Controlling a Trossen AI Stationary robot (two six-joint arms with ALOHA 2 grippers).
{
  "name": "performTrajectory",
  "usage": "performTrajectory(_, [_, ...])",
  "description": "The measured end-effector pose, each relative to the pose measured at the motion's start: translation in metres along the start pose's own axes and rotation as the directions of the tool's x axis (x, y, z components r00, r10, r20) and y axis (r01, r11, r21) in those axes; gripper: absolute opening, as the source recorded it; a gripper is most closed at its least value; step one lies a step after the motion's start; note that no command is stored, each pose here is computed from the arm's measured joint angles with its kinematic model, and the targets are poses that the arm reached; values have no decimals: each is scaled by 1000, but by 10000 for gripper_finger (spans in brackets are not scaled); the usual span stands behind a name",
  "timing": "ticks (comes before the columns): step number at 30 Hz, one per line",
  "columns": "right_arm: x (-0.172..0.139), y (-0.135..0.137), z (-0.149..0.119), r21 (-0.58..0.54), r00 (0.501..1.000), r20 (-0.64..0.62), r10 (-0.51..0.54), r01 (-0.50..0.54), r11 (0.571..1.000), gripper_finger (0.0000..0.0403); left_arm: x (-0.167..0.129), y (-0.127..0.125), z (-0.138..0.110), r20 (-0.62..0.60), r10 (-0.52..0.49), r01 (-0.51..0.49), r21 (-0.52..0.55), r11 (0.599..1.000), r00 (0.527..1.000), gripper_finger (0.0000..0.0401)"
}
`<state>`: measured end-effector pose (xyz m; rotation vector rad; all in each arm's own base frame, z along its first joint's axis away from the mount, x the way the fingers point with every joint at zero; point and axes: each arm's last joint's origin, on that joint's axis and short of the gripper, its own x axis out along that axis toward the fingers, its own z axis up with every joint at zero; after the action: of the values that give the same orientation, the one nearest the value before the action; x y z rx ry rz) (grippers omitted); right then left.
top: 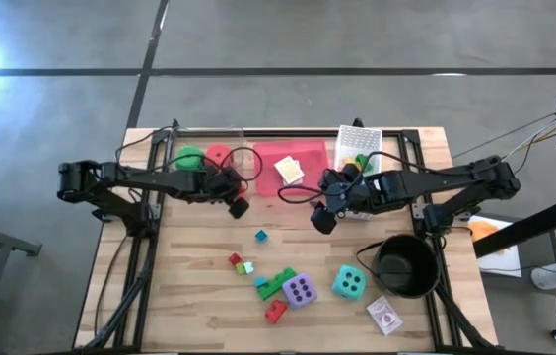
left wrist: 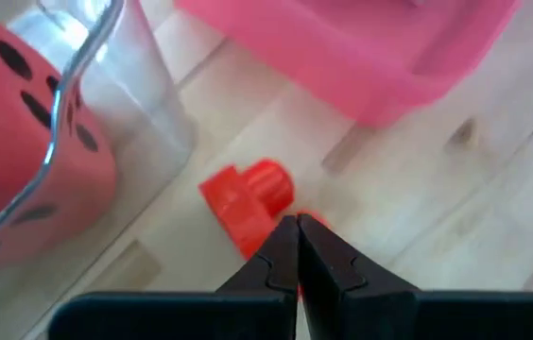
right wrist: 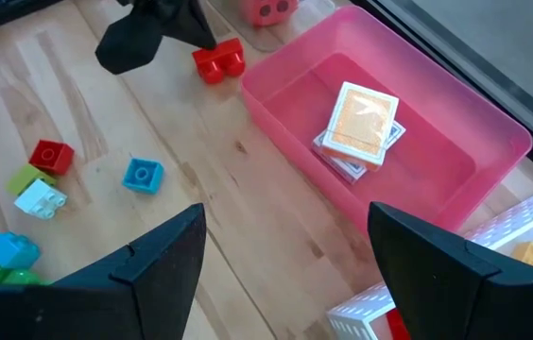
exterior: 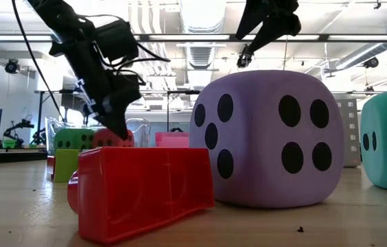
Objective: Pick & Place Toys
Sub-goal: Put the top large red game piece into the white bin
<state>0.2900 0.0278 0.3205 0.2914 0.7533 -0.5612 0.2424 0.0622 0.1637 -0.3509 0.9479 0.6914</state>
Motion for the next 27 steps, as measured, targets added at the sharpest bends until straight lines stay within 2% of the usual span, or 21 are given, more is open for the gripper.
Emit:
performTrajectory(5, [-1, 2, -1, -6, 1000, -1, 6, -6, 1000, 289, 0, 1, 1, 21, 28, -28, -13, 1000, 999, 62])
performTrajectory(19, [-1, 2, -2, -7, 1000, -2, 8, -8, 1000, 289, 5, 2, -9, -21, 36, -39, -107, 993, 999, 271])
performTrajectory(27, [-2, 3, -2, -5, 1000, 0, 11, -11, 1000, 289, 9, 0, -9, -7, 30, -30, -138, 990, 1000, 346])
